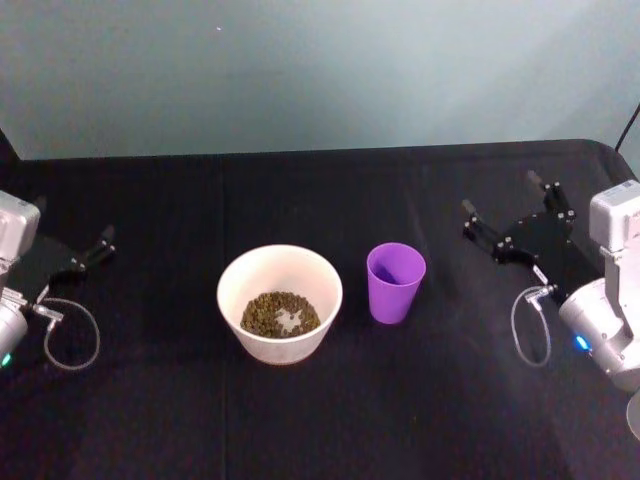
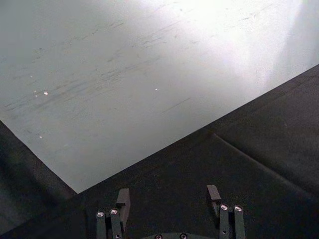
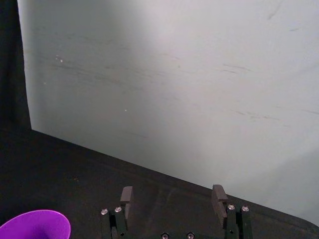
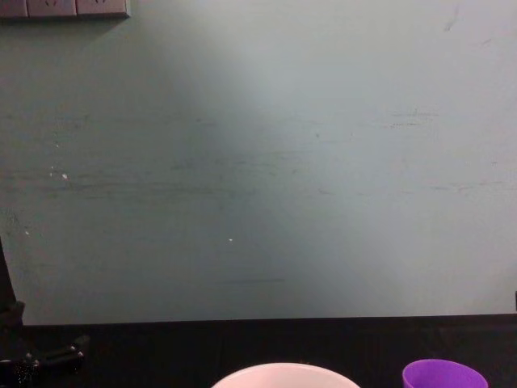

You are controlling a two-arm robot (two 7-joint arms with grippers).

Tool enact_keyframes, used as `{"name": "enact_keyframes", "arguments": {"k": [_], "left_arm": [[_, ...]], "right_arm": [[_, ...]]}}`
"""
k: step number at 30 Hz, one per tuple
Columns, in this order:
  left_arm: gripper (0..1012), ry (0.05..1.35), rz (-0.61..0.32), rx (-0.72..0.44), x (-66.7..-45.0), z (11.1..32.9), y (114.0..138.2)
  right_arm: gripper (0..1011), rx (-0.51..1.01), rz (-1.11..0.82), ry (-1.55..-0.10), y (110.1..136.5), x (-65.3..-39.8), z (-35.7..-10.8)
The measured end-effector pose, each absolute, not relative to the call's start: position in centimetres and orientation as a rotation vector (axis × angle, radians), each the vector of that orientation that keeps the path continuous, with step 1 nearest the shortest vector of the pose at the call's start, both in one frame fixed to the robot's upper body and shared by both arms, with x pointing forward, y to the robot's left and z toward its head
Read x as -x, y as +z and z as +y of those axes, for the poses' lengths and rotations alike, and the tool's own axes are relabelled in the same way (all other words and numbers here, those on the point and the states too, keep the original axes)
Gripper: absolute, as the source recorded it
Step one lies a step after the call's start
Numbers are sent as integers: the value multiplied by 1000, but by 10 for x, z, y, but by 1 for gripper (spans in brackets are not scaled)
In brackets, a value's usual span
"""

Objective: Pick up the cup and pour the mung beans from the cup into the bowl.

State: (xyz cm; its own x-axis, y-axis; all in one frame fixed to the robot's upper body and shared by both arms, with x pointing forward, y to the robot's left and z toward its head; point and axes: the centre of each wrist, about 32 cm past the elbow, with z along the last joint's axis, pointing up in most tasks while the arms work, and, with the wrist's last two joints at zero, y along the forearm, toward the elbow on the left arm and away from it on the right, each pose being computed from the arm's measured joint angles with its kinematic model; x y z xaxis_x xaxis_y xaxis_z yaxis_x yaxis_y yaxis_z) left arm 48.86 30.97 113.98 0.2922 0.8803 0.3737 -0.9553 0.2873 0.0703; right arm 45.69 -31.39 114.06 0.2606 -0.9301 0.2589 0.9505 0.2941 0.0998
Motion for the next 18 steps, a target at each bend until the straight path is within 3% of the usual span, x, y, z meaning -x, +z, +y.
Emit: {"name": "enact_keyframes", "arguments": {"k": [18], "left_arm": [[1000, 1248, -285, -304, -489, 310, 1140]], "right_arm": [[1003, 76, -290, -1273, 1141, -456, -314]]}}
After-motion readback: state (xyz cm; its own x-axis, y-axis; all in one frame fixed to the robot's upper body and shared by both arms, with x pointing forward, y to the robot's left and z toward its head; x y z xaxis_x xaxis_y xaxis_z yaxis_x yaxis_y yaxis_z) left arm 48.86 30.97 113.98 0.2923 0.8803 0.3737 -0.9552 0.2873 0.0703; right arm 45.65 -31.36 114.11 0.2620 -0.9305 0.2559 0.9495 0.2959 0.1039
